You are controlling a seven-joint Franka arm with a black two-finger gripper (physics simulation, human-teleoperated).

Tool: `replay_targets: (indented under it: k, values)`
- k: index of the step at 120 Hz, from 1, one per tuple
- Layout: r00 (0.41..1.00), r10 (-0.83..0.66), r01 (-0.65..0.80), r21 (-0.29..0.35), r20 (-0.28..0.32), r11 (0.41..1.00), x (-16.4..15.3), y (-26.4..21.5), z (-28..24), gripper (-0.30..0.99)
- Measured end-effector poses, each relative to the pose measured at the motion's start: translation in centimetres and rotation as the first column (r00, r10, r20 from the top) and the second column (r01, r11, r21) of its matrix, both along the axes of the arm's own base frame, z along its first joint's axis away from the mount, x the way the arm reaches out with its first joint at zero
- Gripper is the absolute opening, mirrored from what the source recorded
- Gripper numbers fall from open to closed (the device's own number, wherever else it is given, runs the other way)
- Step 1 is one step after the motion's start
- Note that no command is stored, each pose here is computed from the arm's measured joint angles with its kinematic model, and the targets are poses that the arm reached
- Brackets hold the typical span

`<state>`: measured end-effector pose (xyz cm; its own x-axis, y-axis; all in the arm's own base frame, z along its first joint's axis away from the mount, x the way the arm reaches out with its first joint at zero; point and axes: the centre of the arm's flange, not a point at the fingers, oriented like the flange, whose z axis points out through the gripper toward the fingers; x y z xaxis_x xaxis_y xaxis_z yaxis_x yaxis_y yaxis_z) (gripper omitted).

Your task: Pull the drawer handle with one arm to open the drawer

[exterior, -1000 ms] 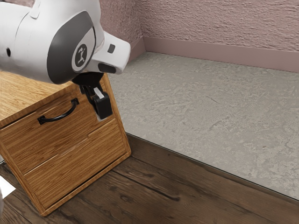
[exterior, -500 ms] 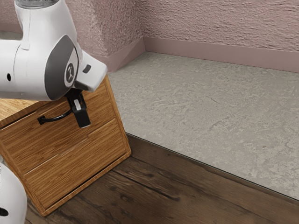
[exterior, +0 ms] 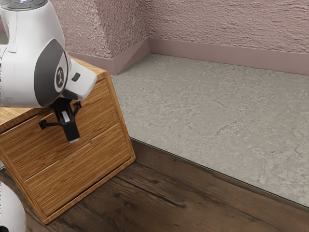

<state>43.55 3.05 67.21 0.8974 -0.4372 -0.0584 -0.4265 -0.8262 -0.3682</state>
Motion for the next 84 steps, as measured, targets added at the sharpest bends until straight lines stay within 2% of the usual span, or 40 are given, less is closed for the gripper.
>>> replay_targets:
  k: [36,84]
  values:
    - [0.989,0.150,-0.150,-0.016,0.009,0.989,0.0,0.8,-0.5,0.69]
    - [0.971,0.237,-0.236,-0.023,0.027,0.971,0.3,-0.2,-1.0,0.69]
